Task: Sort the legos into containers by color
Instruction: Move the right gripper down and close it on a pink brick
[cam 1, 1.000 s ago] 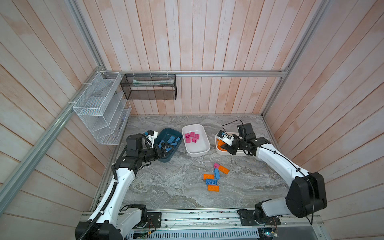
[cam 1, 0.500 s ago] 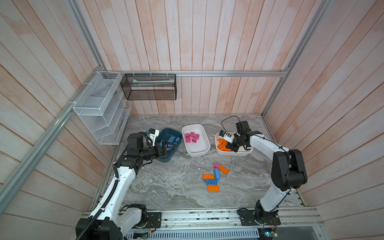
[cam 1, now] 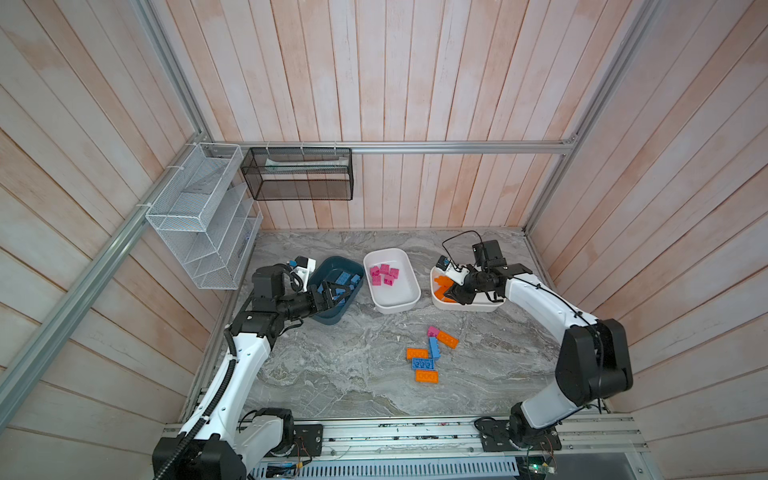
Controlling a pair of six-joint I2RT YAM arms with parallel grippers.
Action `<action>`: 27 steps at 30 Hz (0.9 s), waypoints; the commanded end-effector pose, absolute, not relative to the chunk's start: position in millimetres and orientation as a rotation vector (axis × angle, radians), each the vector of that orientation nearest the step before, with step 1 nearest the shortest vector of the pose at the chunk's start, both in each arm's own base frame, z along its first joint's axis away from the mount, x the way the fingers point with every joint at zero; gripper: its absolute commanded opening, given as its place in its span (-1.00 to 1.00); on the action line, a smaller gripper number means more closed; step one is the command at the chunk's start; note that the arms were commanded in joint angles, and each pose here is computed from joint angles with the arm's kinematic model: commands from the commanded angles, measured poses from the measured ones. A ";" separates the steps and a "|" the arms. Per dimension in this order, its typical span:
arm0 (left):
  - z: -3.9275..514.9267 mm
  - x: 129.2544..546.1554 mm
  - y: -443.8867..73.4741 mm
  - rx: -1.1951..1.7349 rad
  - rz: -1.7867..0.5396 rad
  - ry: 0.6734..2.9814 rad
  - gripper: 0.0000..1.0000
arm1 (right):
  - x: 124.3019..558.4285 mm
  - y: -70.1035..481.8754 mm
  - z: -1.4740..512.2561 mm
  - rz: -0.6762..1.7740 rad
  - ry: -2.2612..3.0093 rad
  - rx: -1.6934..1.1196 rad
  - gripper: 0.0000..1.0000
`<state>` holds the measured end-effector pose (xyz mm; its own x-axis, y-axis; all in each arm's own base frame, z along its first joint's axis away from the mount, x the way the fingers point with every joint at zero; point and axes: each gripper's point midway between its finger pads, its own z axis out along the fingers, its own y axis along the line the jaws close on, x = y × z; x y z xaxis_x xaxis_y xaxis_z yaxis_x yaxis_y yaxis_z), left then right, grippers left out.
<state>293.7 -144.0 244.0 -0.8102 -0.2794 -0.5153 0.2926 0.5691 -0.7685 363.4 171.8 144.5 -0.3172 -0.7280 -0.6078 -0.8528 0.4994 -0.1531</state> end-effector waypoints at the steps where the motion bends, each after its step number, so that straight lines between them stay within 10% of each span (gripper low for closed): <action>1: 236.9 290.1 -144.4 0.032 -1.246 2.202 1.00 | 321.2 202.8 142.4 0.469 2.216 -1.174 0.21; 27: 226.4 282.4 -140.3 0.022 -1.216 2.235 1.00 | 286.9 203.1 39.1 0.252 2.489 -1.369 -0.14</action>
<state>286.3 -142.5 230.5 -0.8310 -0.2652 -0.4889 0.2732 0.5709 -0.7742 285.0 207.0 46.3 -0.5112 -0.7750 -0.3714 -0.8390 0.5437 0.0203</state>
